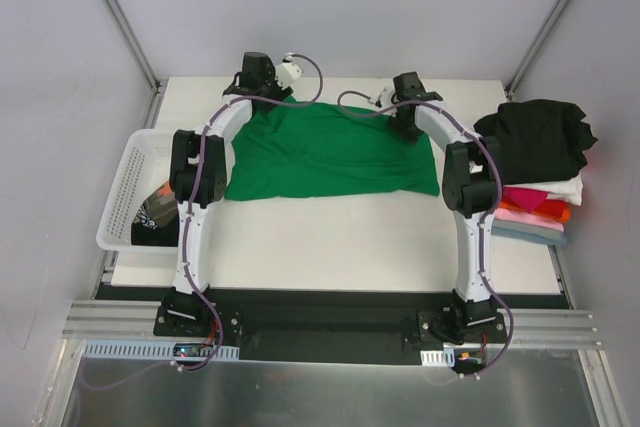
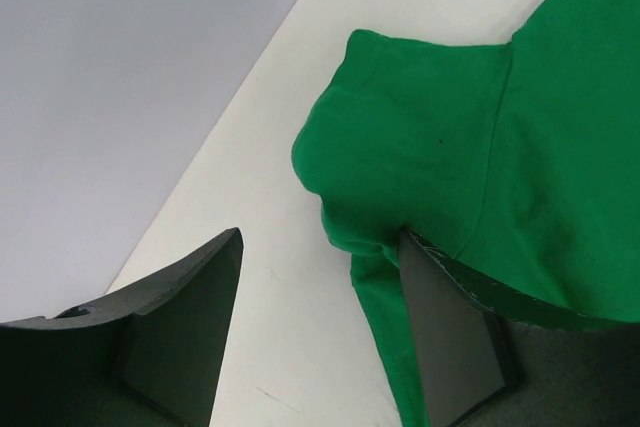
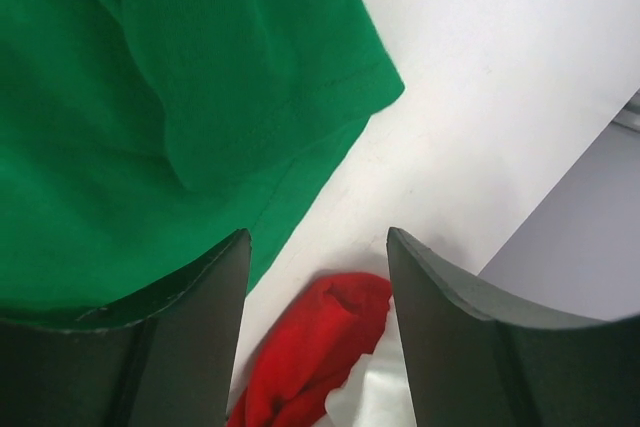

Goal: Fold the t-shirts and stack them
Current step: Grap the side of the flattened tshirt furthest away from the robot with both arms

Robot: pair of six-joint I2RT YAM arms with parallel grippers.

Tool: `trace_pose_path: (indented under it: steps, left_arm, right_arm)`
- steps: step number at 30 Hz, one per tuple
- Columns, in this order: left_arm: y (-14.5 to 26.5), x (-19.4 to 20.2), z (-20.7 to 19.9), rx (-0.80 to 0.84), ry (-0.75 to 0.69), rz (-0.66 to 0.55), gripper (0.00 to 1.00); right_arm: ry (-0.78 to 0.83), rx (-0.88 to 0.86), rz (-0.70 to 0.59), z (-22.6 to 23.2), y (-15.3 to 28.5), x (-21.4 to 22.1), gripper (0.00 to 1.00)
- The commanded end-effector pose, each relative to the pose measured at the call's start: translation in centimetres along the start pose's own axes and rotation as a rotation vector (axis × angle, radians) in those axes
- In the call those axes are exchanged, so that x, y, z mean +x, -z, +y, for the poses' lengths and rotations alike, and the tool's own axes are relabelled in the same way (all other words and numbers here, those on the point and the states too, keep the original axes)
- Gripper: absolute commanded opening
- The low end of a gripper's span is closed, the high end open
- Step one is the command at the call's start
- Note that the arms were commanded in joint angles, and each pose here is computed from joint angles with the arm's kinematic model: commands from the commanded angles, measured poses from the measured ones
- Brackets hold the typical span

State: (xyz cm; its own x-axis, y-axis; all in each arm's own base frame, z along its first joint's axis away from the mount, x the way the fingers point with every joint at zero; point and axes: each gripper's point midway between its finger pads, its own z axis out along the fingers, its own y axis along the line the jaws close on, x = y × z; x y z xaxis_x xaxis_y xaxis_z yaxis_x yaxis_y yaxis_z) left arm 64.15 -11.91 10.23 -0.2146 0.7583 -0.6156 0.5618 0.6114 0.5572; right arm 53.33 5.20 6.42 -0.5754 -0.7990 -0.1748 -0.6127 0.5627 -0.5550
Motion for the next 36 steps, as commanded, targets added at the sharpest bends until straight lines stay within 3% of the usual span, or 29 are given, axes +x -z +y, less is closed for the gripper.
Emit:
trace_pose_path:
  steps: [1, 16, 29, 36]
  left_arm:
    - [0.6, -2.2, 2.2, -0.048, 0.011, -0.060, 0.63]
    - [0.6, -1.2, 2.9, -0.084, -0.003, -0.024, 0.64]
    - [0.5, -0.2, 2.1, -0.065, -0.028, -0.016, 0.65]
    - [1.1, 1.8, -0.4, -0.008, -0.007, 0.022, 0.65]
  right_arm:
    - [-0.006, 0.016, -0.084, -1.1, 1.0, -3.1, 0.61]
    - [-0.007, -0.032, -0.142, 0.8, 0.8, -5.7, 0.67]
    - [-0.022, -0.085, -0.118, 2.4, -0.6, -4.2, 0.67]
    - [-0.015, -0.106, -0.088, 3.7, -0.8, -2.8, 0.66]
